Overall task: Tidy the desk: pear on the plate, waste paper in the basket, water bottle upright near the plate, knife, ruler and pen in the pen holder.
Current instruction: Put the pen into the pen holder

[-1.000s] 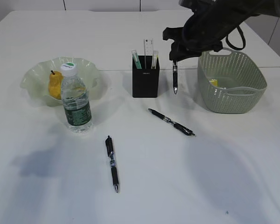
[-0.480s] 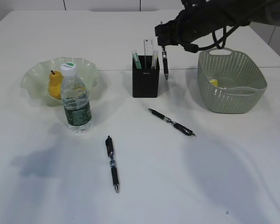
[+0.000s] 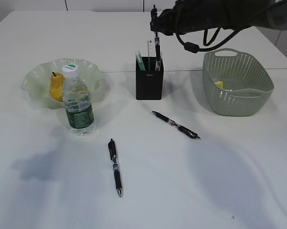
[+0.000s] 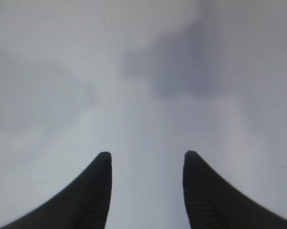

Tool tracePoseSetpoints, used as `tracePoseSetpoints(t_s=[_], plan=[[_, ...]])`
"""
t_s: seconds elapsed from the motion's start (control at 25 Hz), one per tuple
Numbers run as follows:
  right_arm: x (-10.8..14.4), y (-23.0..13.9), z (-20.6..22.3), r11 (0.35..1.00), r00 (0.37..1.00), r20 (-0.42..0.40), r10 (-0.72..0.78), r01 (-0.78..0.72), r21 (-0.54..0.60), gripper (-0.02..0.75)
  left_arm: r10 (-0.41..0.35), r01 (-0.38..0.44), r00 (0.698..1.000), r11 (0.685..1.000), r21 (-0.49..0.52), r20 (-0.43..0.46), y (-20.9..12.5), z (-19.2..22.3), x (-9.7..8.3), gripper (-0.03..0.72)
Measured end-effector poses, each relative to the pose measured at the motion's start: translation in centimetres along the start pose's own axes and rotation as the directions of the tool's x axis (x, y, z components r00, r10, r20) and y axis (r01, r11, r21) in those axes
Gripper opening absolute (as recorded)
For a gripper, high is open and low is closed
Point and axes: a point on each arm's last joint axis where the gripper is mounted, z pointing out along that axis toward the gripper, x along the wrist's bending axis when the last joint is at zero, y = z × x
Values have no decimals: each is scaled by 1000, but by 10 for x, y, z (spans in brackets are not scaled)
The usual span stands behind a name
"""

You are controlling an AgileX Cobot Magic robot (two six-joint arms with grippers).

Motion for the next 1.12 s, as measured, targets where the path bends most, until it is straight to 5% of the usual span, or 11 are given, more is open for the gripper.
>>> tracePoseSetpoints(t_s=[0.44,1.12], plan=[[-5,-7,16,986,995,-11,-103,101,-135,94,0,0,1000,1000,-10,0,1,0,0,341],[-14,-49,46,993,998,-34,-56,52,-110,95,0,0,1000,1000,-13,0,1,0,0,341]])
